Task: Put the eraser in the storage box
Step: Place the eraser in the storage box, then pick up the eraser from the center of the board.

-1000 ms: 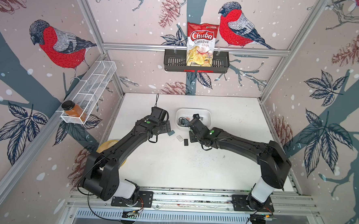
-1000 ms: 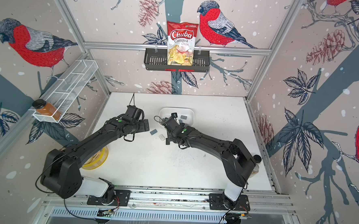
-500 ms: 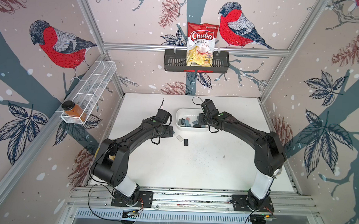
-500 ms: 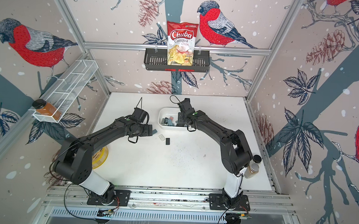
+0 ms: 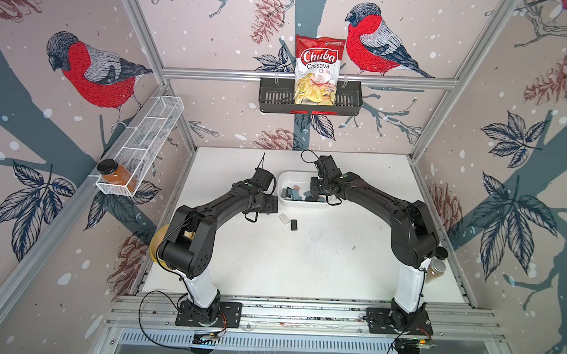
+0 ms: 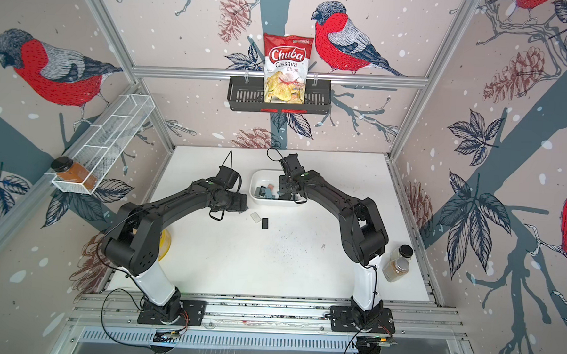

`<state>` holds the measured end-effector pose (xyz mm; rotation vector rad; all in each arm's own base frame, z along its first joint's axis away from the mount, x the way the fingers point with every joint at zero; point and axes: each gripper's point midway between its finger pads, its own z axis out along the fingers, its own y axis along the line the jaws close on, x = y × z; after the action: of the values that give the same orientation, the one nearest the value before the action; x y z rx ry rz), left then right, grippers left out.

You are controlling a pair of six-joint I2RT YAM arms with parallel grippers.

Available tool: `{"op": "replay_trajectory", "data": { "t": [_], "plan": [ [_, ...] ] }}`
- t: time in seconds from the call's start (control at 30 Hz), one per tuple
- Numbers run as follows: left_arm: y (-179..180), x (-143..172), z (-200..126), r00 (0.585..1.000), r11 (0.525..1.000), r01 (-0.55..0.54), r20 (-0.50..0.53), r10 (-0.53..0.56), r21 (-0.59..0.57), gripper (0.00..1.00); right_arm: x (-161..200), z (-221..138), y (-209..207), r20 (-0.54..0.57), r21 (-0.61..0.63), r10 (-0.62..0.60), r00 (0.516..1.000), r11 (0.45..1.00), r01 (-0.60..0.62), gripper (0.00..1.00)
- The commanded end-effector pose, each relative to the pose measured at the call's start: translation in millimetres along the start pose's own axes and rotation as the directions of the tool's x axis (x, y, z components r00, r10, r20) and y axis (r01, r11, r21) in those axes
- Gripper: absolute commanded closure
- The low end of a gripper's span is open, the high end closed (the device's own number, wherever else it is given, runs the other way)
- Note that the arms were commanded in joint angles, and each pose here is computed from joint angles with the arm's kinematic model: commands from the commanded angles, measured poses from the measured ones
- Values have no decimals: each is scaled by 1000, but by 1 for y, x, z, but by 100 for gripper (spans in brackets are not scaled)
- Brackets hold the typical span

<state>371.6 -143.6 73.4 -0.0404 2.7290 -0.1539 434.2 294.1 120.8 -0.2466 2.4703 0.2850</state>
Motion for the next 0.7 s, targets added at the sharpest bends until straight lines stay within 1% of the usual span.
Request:
{"op": "replay_trajectory", "data": {
  "t": [0.0,0.13,0.2,0.27,0.43,0.5,0.57,0.67],
  "plan": [
    [0,-9,0,998,998,-54,35,55,-9,8,-2,-1,3,3,-11,1,1000,1000,-1,41],
    [-1,-15,6,994,995,-103,38,103,-18,10,-4,-2,5,11,-16,11,1000,1000,-11,21],
    [-3,-16,11,990,991,-135,29,135,-15,10,-5,-5,7,22,-23,17,1000,1000,-17,8],
    [-6,-13,18,986,986,-166,12,166,-1,10,-5,-8,9,37,-33,24,999,999,-23,0],
    [-15,-8,29,969,967,-248,6,248,53,10,-5,-13,8,59,-42,57,997,998,-55,0],
    [-17,-1,36,960,957,-280,-11,281,73,10,-5,-16,7,66,-43,71,995,997,-68,0],
    [-22,6,39,952,947,-301,-29,306,115,11,-6,-20,9,72,-49,74,995,996,-71,1],
    [-25,7,36,945,936,-322,-5,326,139,11,-7,-25,10,85,-46,71,994,997,-67,0]
  ]
}}
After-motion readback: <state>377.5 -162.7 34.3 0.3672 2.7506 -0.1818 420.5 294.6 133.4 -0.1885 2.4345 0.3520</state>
